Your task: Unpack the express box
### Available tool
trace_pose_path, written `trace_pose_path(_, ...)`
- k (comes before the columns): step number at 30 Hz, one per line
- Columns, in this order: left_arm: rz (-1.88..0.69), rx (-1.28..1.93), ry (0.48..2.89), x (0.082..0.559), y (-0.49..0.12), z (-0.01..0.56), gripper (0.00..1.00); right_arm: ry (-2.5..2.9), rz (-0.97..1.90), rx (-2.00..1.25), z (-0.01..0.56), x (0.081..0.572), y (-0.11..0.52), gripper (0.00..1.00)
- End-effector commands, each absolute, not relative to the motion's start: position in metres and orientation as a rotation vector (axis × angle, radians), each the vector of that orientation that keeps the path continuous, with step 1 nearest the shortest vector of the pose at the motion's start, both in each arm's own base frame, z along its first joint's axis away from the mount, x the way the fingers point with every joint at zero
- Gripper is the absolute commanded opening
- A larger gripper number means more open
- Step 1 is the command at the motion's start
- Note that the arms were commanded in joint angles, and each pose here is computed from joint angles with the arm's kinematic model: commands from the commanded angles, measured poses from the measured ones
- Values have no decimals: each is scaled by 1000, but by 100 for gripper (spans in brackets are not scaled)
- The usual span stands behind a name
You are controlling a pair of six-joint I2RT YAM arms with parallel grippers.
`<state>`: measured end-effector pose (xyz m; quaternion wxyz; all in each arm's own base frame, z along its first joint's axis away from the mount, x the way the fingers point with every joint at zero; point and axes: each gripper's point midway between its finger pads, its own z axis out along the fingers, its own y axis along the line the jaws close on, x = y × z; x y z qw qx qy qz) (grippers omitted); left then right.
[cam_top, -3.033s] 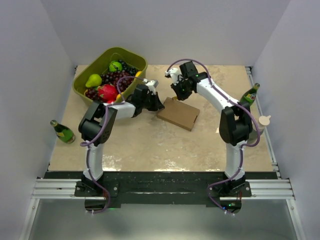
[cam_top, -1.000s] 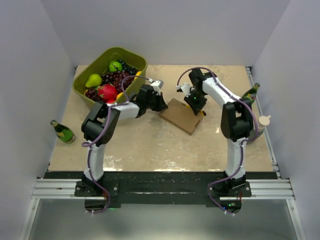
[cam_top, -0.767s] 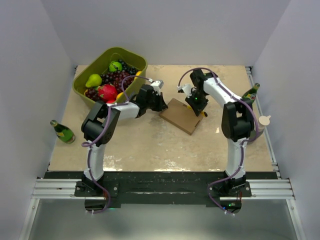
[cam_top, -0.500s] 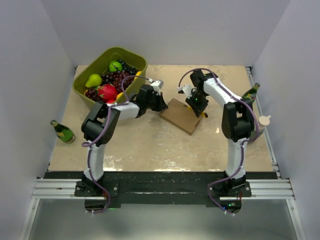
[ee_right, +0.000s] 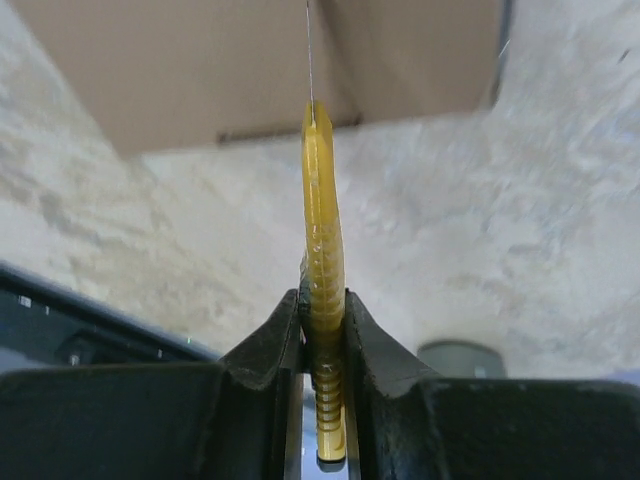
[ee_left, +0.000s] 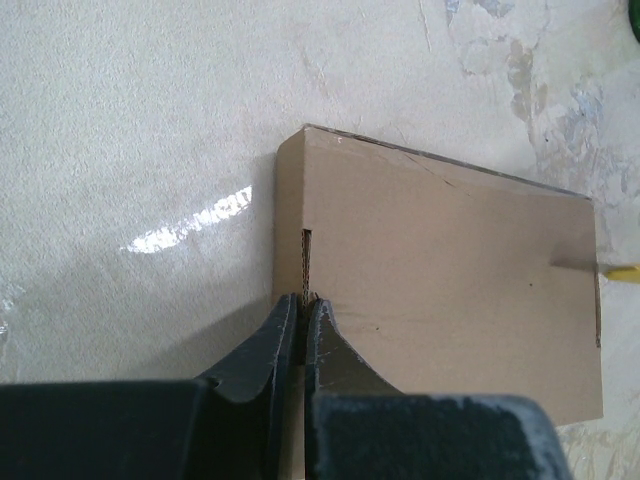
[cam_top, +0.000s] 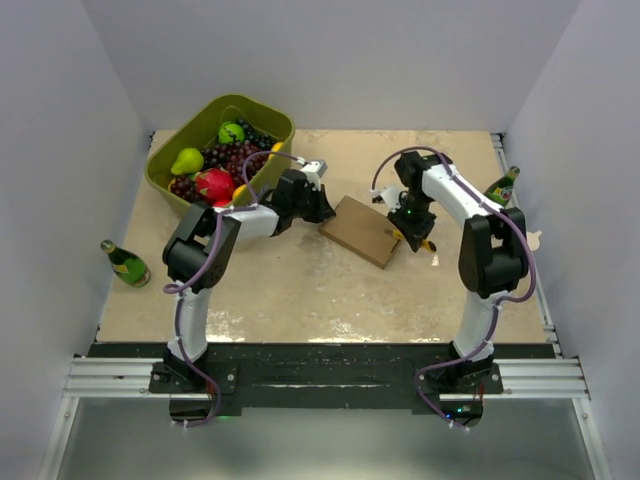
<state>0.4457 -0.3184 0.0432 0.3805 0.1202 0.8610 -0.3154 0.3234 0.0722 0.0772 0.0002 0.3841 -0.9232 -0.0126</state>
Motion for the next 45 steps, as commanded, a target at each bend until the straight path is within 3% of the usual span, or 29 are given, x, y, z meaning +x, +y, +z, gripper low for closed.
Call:
trace_pose_path(1,-607,270,2332,441,-281,-6,0,-2838,6,1237,108,299,57,0)
trace_pose_path(10,-642,314,2297,433,-282,4,0,-2952,-12,1283,133,326,69,0)
trace_pose_path(14,-706,402,2204,432,-291,34,2,-3026,-43,1340,140,347,80,0)
trace_pose_path(18,-699,597,2053,436,-299,79,26,-3144,-109,1348,145,375,98,0)
trace_pose_path(19,-690,631,2005,438,-300,96,35,-3191,-126,1365,151,387,105,0)
trace_pose_path(25,-580,837,1825,442,-296,145,59,-3306,-298,1392,167,423,135,0)
trace_pose_path(28,-562,887,1750,441,-299,175,79,-3356,-329,1410,178,432,140,0)
trace_pose_path(39,-568,996,1606,418,-313,235,82,-3360,-464,1463,179,435,159,0)
trace_pose_path(45,-578,1153,1546,377,-327,235,95,-3348,-432,1560,183,417,164,0)
